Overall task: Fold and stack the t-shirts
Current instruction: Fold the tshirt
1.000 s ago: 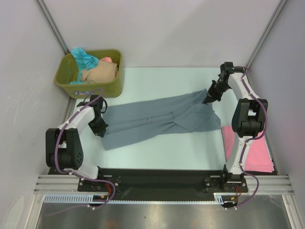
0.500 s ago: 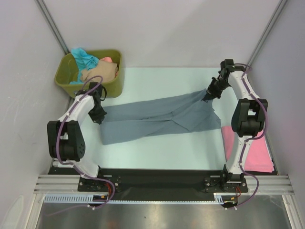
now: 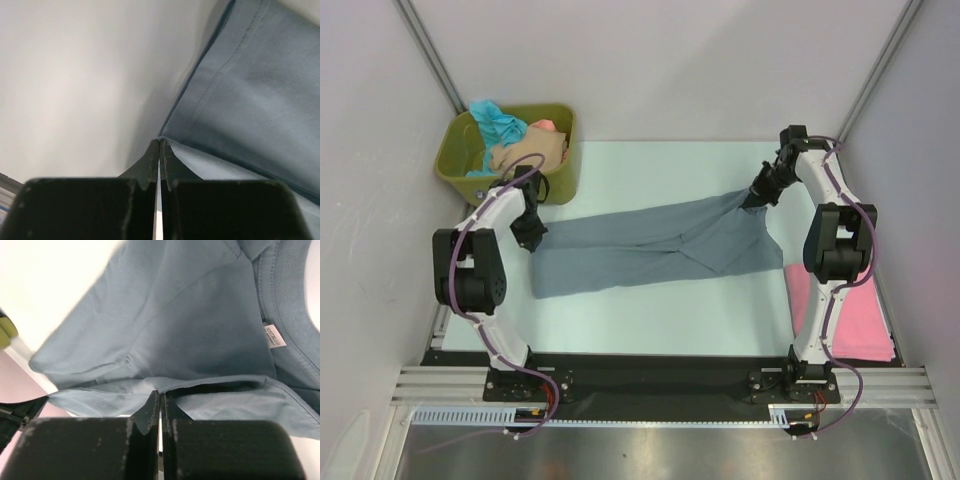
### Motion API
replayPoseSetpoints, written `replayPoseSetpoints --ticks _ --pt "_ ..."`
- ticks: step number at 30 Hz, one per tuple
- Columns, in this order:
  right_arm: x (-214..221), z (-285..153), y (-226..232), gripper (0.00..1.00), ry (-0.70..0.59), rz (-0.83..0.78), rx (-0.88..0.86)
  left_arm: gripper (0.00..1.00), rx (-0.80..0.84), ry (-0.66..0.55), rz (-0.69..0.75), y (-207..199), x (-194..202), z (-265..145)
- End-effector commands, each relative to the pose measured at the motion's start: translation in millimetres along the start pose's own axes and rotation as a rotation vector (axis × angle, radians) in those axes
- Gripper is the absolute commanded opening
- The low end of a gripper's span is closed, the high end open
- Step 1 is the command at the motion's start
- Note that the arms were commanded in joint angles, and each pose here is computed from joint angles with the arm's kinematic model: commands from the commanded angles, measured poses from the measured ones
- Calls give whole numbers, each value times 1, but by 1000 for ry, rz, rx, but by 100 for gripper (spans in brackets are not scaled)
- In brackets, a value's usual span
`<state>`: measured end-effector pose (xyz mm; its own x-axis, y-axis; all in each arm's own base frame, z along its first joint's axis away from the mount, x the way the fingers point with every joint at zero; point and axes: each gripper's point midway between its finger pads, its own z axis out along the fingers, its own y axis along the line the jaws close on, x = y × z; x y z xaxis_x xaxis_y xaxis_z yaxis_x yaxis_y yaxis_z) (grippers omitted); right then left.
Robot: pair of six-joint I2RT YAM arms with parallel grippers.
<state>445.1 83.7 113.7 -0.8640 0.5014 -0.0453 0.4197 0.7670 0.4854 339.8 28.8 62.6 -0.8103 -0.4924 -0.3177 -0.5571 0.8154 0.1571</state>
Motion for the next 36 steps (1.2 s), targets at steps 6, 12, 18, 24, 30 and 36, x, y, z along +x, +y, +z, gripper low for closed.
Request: replayPoseSetpoints --ticks 6,12,18,24,30,36 --pt "-26 -11 17 0 -78 45 -88 0 -37 -39 4 5 -14 2" --pt "-34 -5 17 0 -81 79 -124 1 -57 -23 16 5 -11 10" --pt "-35 11 10 0 -50 100 -116 0 -54 -10 21 0 -11 18" --pt "-35 18 3 0 -42 97 -95 0 -64 -5 25 0 -9 20" --pt "-38 24 -4 11 -33 87 -84 26 -84 -24 22 4 -13 15" --pt "-37 -16 -65 43 -110 -22 275 85 -83 -69 -40 30 -3 -30"
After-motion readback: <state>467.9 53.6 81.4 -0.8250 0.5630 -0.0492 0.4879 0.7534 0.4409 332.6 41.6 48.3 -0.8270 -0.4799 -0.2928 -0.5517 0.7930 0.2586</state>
